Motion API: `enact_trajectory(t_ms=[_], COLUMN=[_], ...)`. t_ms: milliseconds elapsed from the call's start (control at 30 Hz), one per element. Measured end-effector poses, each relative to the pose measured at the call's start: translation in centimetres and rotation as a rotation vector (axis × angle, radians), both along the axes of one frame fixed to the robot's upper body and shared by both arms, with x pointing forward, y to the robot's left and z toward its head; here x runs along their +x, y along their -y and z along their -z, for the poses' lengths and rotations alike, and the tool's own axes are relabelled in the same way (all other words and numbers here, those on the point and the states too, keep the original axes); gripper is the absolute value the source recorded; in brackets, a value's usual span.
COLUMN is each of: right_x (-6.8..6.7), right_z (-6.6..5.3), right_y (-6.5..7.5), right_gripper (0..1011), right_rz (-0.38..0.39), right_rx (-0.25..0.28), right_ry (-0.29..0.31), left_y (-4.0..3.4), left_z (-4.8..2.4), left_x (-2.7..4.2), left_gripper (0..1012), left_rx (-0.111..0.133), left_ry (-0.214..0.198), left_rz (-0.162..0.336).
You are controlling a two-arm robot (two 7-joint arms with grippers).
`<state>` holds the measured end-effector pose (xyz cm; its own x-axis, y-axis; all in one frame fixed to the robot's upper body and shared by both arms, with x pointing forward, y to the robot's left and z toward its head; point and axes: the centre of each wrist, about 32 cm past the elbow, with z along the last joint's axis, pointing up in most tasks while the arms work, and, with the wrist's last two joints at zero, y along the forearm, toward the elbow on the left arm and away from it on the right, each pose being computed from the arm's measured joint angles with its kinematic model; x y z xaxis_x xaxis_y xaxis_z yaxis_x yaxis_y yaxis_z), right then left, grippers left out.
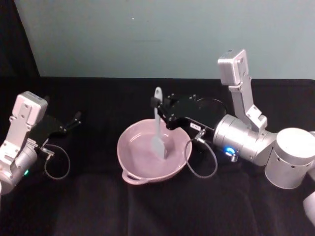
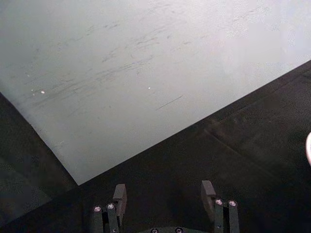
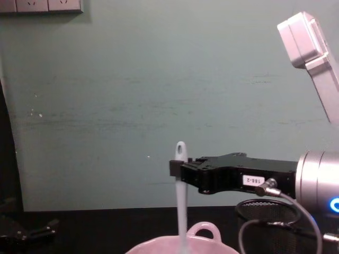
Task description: Use the one hand to pick up the spoon and stir the clear water in the bowl.
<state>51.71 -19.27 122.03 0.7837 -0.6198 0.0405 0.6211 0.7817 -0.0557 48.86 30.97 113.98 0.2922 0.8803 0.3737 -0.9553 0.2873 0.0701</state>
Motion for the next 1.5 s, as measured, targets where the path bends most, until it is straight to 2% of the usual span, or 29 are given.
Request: enact_trajectory(t_ms=[300,500,633,833,1133,1500], right_x=[0.0,0.8,1.3,1.9,2.4,0.9], right_z=[0.3,0.2,0.4,0.6,0.8,0.1], right_y=[-1.6,-2.7,-2.9,-2.6,-1.4,-0.2], right_gripper=[119,119,119,119,119,119], right_rz=[-0.055,-0.066,-0.046,0.0,0.074,0.09], right_rx=[0.025,0.041,0.039,0.026,0.002,-0.028], right_ry=[-0.005,0.021,0.035,0.055,0.082,0.064], left_y=[0.0,0.0,0.0,0.0,0.0,0.0], left_z=[0.0,0.0,0.0,0.0,0.0,0.0], left_x=[0.0,0.0,0.0,0.0,0.0,0.0], left_gripper=[1011,1011,1011,1011,1011,1011], left_rx=[0.0,0.0,0.0,0.0,0.0,0.0], left_ry=[0.0,0.0,0.0,0.0,0.0,0.0], left_rz=[0.0,0.0,0.0,0.0,0.0,0.0])
